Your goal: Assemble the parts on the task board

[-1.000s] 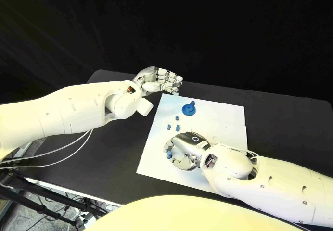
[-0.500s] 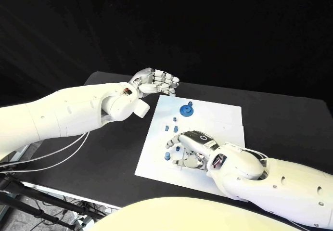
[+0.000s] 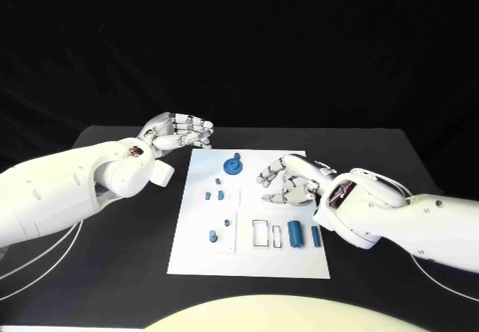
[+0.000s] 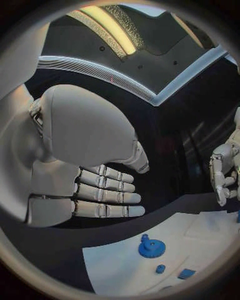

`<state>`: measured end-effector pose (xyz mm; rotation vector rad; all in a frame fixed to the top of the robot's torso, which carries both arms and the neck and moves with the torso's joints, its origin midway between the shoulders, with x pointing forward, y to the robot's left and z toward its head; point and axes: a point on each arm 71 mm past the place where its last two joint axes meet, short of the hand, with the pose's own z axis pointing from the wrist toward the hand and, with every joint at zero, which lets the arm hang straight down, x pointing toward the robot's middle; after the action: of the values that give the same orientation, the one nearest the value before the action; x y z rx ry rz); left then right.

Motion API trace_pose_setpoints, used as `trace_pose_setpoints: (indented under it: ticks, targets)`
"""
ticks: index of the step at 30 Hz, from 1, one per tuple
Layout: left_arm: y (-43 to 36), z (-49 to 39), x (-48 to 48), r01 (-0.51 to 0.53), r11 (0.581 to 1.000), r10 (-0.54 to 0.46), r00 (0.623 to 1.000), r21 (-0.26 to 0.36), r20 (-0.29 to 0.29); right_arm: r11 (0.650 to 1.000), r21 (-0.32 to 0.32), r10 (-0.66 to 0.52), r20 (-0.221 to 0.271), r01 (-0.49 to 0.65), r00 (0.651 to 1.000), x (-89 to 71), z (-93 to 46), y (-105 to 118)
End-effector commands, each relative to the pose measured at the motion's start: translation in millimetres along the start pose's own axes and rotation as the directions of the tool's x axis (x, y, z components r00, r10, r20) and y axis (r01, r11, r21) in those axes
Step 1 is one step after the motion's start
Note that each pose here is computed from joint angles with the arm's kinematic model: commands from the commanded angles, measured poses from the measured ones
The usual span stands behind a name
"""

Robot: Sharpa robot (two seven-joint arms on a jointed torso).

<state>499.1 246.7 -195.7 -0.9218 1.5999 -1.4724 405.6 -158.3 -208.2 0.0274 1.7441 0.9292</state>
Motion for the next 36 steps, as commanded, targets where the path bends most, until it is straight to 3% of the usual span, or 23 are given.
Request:
trace_pose_setpoints:
  ticks: [1,6,13,23,36]
  targets:
    - [-1.7,-0.4,1.6,0.004,1.000,-0.004,1.000,0.015,-0.009,0.986,0.089,0.138,0.049,-0.142,0.989,-12.0,-11.6,-15]
    - [-0.9,-2.1,2.9,0.006,1.000,-0.005,1.000,0.013,-0.011,0.959,0.246,0.129,0.069,-0.142,0.989,-27.4,-38.7,-42]
    - [-0.5,-3.3,5.5,0.008,1.000,-0.008,1.000,0.013,-0.017,0.924,0.370,0.101,0.024,-0.103,0.995,-23.0,-65.4,-58]
    - [-1.1,-4.0,9.0,0.012,1.000,-0.012,1.000,0.016,-0.024,0.894,0.446,0.077,-0.059,-0.043,0.995,10.8,-80.6,-62]
    - [-1.2,-3.9,11.2,0.019,1.000,-0.019,0.999,0.018,-0.039,0.885,0.466,0.071,-0.165,0.014,0.984,43.7,-77.2,-56]
